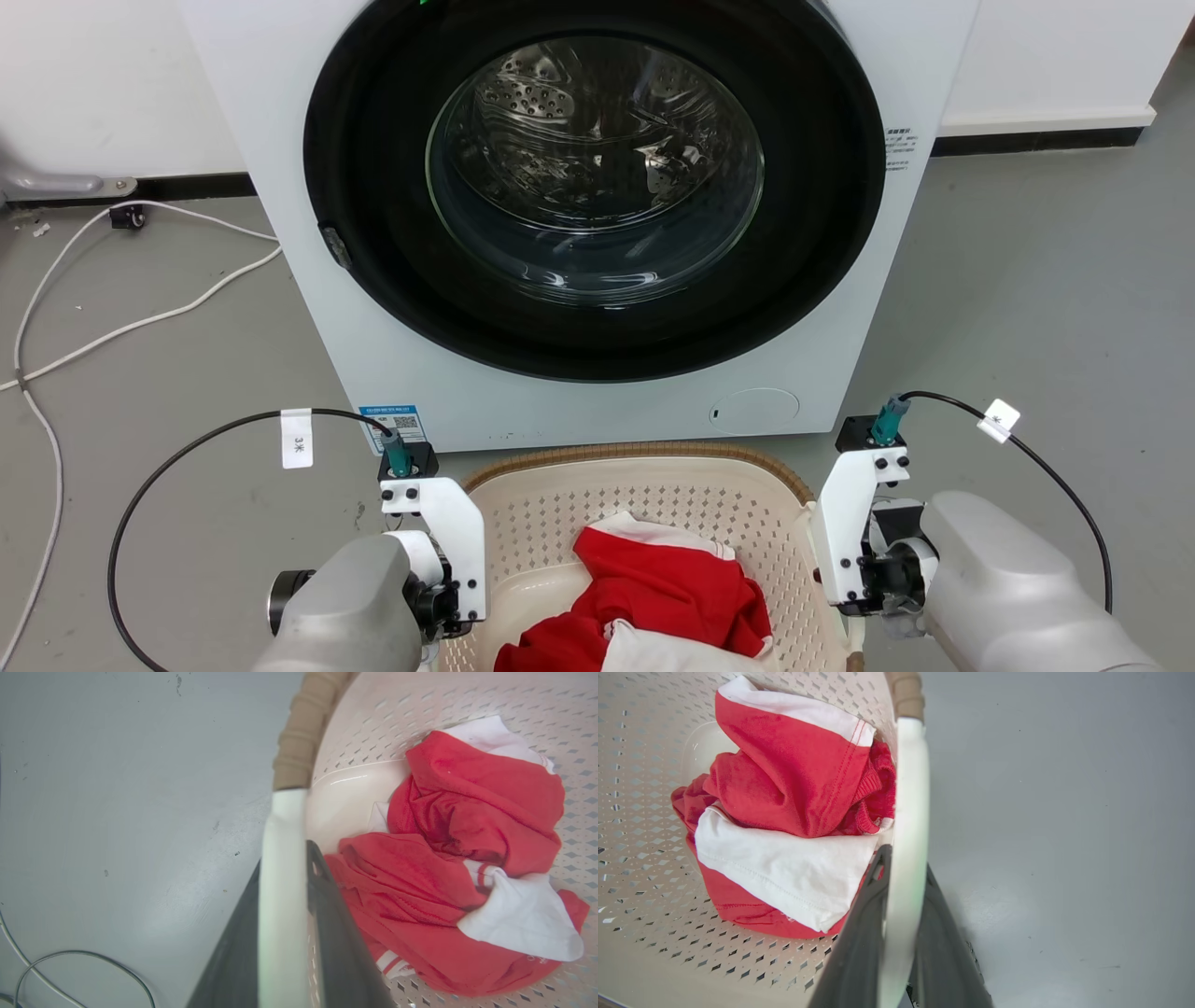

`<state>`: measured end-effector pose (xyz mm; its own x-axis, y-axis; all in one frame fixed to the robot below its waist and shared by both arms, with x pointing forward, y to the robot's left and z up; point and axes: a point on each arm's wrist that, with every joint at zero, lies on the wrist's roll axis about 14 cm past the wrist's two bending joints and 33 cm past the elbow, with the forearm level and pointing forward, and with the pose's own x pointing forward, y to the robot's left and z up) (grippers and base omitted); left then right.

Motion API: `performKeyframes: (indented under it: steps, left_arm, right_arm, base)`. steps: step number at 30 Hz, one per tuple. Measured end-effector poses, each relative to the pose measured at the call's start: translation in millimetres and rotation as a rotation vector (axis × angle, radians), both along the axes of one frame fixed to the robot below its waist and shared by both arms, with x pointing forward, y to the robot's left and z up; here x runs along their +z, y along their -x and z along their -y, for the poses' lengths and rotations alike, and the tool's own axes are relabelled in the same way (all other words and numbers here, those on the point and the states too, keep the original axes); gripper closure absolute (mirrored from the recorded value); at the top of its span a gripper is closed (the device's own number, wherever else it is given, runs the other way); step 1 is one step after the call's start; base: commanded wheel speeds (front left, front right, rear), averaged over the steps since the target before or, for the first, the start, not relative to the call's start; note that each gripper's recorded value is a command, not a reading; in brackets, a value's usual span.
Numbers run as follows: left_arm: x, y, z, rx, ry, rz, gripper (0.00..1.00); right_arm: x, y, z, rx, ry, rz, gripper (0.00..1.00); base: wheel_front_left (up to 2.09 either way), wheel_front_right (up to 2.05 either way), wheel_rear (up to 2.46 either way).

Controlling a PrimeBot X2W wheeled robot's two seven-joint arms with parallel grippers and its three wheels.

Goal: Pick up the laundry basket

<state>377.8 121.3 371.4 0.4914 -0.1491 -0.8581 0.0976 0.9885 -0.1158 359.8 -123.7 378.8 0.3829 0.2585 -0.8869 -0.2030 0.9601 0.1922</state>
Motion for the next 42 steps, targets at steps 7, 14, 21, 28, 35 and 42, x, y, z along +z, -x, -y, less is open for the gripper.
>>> performKeyframes:
  steps: [7, 14, 21, 28, 35, 42]
  left_arm:
    - [0.1, -0.3, 0.5, -0.003, -0.002, 0.003, 1.00]
    - [-0.8, 0.5, 0.9, -0.001, 0.001, 0.002, 1.00]
    - [-1.6, 1.6, 1.0, -0.002, 0.001, 0.002, 1.00]
    - [-1.8, 1.8, 1.1, -0.002, 0.002, 0.002, 1.00]
    - [-1.4, 1.7, 1.5, -0.002, 0.004, 0.005, 1.00]
    - [-2.4, 3.0, 1.2, 0.000, 0.002, 0.002, 1.00]
  right_arm:
    - [-0.6, 1.0, 0.1, 0.001, 0.000, -0.001, 1.00]
    - [-1.5, 1.6, -0.3, 0.003, 0.001, -0.001, 1.00]
    - [-1.9, 2.3, -0.1, 0.005, 0.003, 0.000, 1.00]
    - [-2.0, 1.8, -0.3, 0.007, 0.004, 0.004, 1.00]
    - [-2.4, 2.3, -0.1, 0.006, 0.005, 0.005, 1.00]
    - [-3.0, 2.9, -0.2, 0.004, 0.003, 0.004, 1.00]
  base:
    - [0.00, 0.00, 0.00]
    - [0.00, 0.00, 0.00]
    - [0.00, 0.00, 0.00]
    - [0.00, 0.00, 0.00]
    - [0.00, 0.00, 0.00]
    - [0.00, 0.00, 0.00]
